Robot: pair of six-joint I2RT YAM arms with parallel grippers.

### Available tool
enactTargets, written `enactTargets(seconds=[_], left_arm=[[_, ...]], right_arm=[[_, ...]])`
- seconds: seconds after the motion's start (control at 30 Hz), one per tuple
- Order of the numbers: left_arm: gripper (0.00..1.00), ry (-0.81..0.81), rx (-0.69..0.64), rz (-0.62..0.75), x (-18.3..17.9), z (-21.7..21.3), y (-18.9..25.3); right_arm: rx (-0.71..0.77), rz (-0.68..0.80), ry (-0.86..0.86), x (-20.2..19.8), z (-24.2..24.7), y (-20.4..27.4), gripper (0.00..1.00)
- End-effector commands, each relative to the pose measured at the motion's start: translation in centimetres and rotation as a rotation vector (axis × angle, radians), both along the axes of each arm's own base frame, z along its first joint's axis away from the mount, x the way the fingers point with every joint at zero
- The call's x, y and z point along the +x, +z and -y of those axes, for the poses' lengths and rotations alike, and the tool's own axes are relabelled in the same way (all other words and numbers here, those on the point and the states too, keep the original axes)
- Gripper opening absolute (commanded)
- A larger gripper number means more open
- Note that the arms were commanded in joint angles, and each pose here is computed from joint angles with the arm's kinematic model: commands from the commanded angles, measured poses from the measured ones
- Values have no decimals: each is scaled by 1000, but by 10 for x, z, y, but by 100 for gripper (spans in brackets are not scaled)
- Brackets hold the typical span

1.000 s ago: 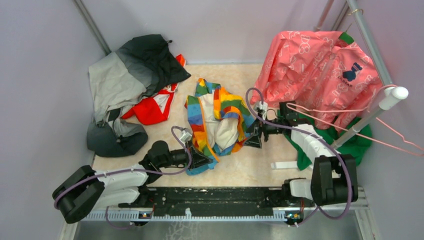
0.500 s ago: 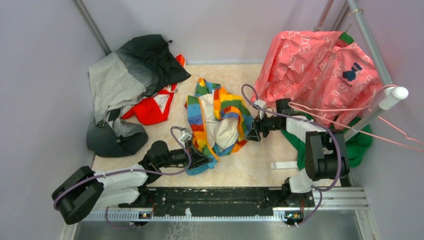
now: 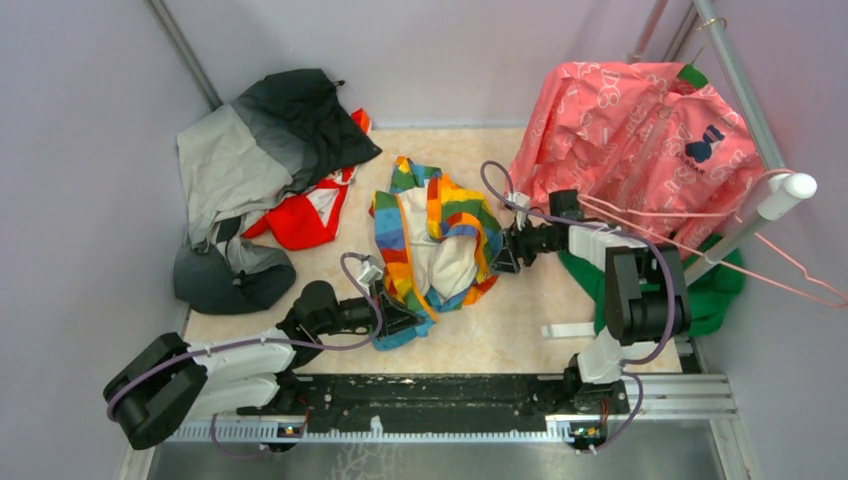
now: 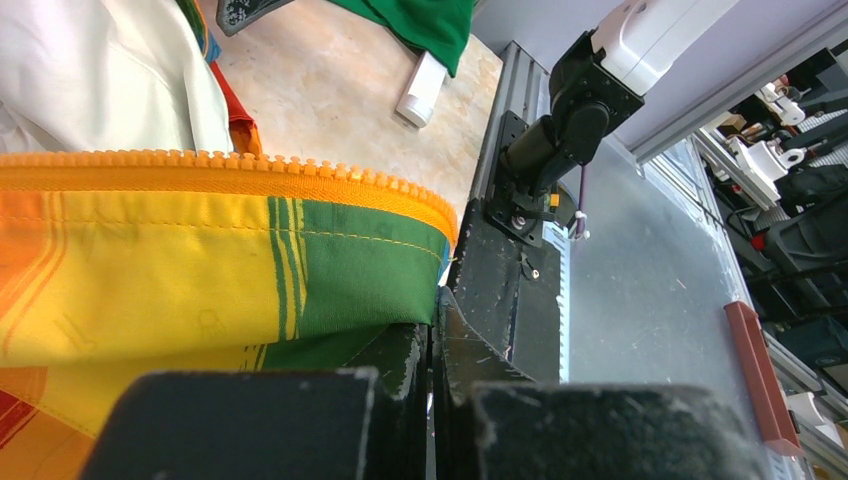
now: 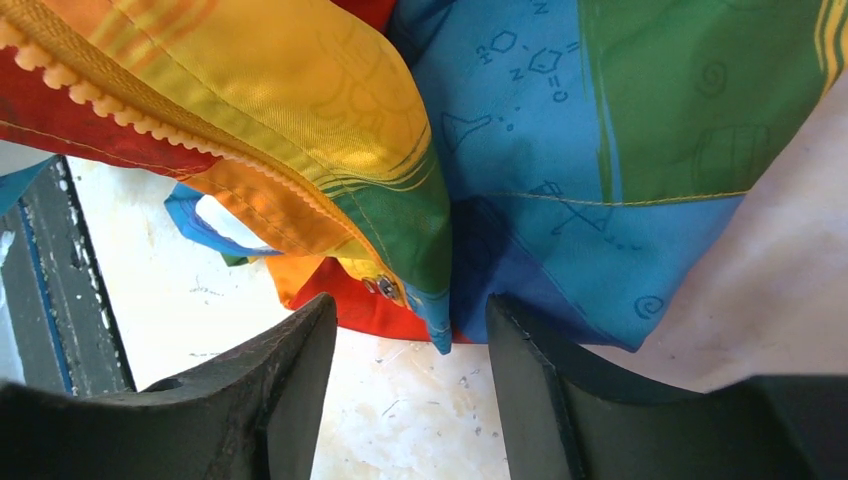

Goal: Zip up the jacket
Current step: Pick up the jacket from the center of the board.

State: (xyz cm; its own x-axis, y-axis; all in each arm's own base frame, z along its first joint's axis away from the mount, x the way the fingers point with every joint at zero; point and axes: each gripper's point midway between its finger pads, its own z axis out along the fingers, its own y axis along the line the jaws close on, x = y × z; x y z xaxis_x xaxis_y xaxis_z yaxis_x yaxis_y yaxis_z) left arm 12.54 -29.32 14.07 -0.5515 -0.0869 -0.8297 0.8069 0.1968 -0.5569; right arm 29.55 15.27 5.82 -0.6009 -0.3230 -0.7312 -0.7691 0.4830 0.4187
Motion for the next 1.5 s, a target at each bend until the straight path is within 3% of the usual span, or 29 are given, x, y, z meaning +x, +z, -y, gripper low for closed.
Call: enactTargets(seconds=[0.0,0.27,0.5,1.03,1.47], left_arm=[[0,-20,-30,55,2,4,15],[0,-24,-29,45,2,4,15],[0,-26,-31,44,2,4,15],[0,-29,-33,38,1,4,14],[0,-31,-30,32,1,5,13]], right_arm=[[67,23,39,12,-9,14,54],[72,-28,46,9,-10,5,46],[75,-52,65,6,-16,0,45],[104,-74,94,3,-23,0,26],[87,-83,110,2,-27,-3,29]])
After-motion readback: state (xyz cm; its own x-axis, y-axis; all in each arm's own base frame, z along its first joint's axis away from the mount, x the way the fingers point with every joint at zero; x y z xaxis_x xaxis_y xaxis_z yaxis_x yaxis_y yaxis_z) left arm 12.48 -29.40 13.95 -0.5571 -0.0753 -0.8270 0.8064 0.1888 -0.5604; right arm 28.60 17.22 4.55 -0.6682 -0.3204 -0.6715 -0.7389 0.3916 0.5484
